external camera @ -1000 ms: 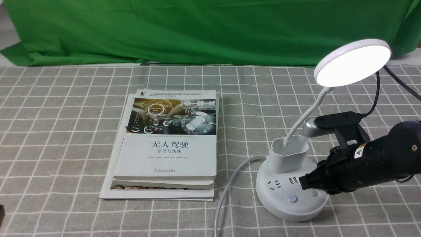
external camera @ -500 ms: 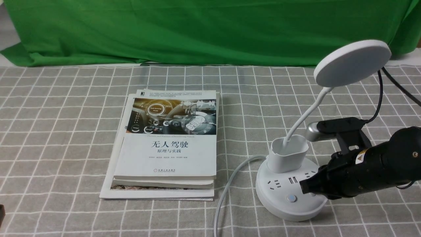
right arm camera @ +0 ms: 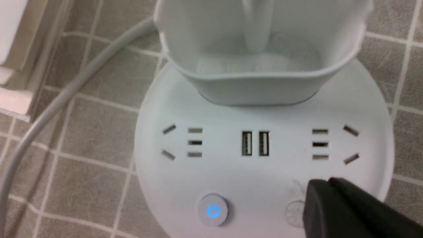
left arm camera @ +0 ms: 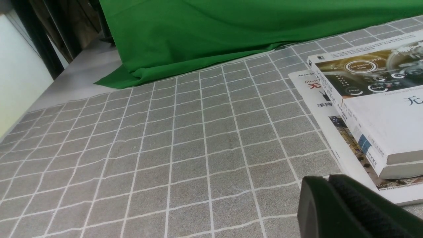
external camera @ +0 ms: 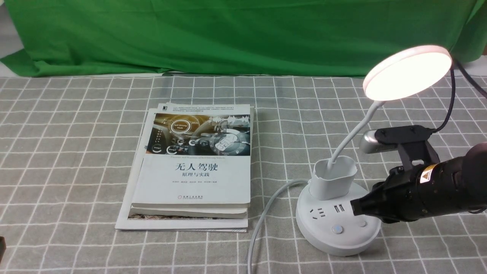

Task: Turn off the desk lamp on the grey coffee tablecloth by hand.
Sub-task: 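Press the power button on the lamp base to turn the lamp off with the right gripper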

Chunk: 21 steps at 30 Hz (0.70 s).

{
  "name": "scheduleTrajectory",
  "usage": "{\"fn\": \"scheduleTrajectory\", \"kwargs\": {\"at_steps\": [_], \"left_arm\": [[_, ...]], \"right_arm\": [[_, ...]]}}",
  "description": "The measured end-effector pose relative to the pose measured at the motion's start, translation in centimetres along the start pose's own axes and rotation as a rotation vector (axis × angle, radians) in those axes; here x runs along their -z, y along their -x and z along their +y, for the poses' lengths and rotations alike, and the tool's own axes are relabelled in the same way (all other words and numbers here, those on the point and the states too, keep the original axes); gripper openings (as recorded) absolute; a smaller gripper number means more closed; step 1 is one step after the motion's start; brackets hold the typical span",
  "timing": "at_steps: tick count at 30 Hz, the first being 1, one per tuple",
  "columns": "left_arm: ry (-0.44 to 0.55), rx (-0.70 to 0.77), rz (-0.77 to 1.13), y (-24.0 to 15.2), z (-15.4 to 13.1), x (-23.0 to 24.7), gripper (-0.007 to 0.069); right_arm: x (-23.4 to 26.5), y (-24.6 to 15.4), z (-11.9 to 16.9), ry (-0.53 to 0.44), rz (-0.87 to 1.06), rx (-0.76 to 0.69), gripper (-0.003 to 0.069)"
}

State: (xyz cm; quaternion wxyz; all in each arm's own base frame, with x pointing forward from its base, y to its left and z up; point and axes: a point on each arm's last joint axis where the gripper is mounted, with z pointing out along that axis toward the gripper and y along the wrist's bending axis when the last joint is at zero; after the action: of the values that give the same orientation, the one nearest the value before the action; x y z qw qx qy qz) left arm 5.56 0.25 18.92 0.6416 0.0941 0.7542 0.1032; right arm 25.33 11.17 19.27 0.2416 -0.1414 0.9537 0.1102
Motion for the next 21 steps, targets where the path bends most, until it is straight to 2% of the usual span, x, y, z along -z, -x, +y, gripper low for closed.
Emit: {"fn": "scheduleTrajectory", "kwargs": {"at_steps": [5,12,17,21], "left_arm": [[0.000,0.000,0.000,0.0,0.0,0.0,0.0020],[0.000,0.000,0.000,0.0,0.0,0.0,0.0020],[0.000,0.000,0.000,0.0,0.0,0.0,0.0020],[0.000,0.000,0.000,0.0,0.0,0.0,0.0020]], "right_arm": [[-1.5,-1.3,-0.3,-0.009,0.066,-0.012,0.0036],[-2.4,-0.9,-0.5,-0.020,0.019,-0.027,0.0037],[-1.5,-1.0,-0.4,-0.012,0.016,-0.023,0.0038],[1.5,-1.2,0.0,0.006,-0.006,-0.003,0.0037]]}}
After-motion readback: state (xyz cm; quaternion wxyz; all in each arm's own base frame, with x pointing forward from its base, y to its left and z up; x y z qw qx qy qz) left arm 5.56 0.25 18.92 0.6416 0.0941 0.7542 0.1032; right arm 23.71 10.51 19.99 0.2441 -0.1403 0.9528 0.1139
